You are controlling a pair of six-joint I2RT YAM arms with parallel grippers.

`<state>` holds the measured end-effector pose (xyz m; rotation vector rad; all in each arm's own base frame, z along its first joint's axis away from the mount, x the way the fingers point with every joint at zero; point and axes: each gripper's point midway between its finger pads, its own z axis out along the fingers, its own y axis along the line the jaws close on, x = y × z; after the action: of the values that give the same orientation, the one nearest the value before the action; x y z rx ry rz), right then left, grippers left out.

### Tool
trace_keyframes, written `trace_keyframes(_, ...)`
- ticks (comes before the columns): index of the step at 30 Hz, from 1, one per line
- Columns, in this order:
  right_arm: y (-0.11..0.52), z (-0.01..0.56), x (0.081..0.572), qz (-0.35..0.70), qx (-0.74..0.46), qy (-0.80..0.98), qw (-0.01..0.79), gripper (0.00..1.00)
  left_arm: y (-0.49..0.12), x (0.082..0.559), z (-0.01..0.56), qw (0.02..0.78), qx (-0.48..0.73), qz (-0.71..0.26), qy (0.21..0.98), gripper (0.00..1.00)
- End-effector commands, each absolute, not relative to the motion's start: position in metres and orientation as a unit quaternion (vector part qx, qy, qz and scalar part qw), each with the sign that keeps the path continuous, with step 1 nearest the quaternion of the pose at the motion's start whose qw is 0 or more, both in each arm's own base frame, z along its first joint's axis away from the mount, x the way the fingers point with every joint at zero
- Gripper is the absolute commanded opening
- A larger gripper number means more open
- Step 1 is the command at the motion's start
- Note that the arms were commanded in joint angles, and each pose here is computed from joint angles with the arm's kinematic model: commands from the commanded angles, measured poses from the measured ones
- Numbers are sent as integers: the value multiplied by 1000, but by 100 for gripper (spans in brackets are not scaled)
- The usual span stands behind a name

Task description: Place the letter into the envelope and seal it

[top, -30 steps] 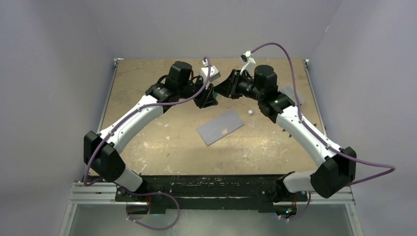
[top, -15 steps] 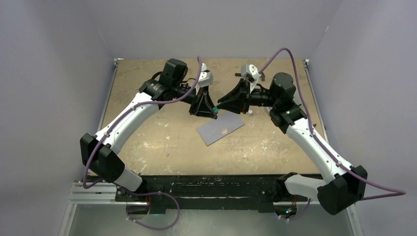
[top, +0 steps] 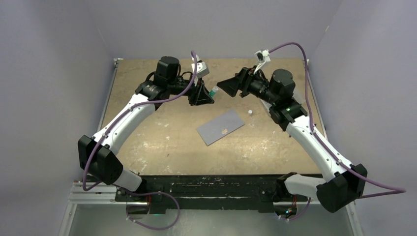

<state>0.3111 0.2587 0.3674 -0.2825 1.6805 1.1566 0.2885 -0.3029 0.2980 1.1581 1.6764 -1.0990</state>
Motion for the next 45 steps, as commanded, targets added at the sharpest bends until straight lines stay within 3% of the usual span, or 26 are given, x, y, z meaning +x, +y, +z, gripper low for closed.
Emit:
trace_keyframes(1, 255, 388, 326, 510, -17, 690, 513, 77, -302, 310, 320, 463, 420, -412, 663, 0)
trace_keyframes(9, 277, 374, 328, 504, -42, 722, 473, 77, -305, 310, 320, 467, 383, -435, 668, 0)
trace_keyframes(15, 286, 354, 333, 481, -54, 748, 454, 61, -306, 308, 323, 467, 369, -448, 667, 0)
trace_keyframes(18, 285, 355, 334, 479, -53, 746, 459, 50, -307, 306, 324, 461, 364, -457, 668, 0)
trace_keyframes(22, 285, 357, 333, 483, -58, 737, 470, 23, -309, 304, 326, 455, 350, -471, 669, 1)
trace_keyframes(24, 285, 364, 333, 483, -78, 723, 487, 13, -309, 304, 329, 453, 333, -477, 675, 21)
trace_keyframes(26, 284, 361, 334, 472, -86, 726, 493, 9, -306, 310, 332, 456, 302, -477, 688, 39)
trace_keyframes(28, 285, 360, 333, 462, -112, 725, 499, 9, -303, 314, 332, 450, 276, -484, 698, 48)
trace_keyframes(30, 287, 357, 331, 457, -136, 728, 492, 9, -303, 316, 331, 441, 261, -493, 703, 50)
trace_keyframes(32, 291, 355, 330, 459, -151, 731, 482, 9, -305, 314, 328, 426, 259, -504, 705, 50)
trace_keyframes(35, 297, 354, 329, 469, -168, 727, 473, 9, -307, 315, 327, 424, 248, -519, 699, 43)
trace_keyframes(39, 304, 355, 324, 486, -183, 719, 461, 10, -311, 314, 327, 419, 242, -537, 691, 17)
trace_keyframes(40, 304, 356, 324, 488, -182, 719, 460, 14, -313, 314, 327, 415, 241, -543, 689, 5)
trace_keyframes(41, 304, 357, 325, 487, -178, 719, 462, 26, -313, 313, 326, 412, 238, -548, 688, 0)
trace_keyframes(43, 298, 362, 328, 482, -158, 718, 477, 62, -312, 315, 327, 415, 219, -551, 690, 0)
trace_keyframes(45, 289, 370, 329, 484, -117, 709, 499, 79, -310, 322, 327, 424, 186, -547, 698, 0)
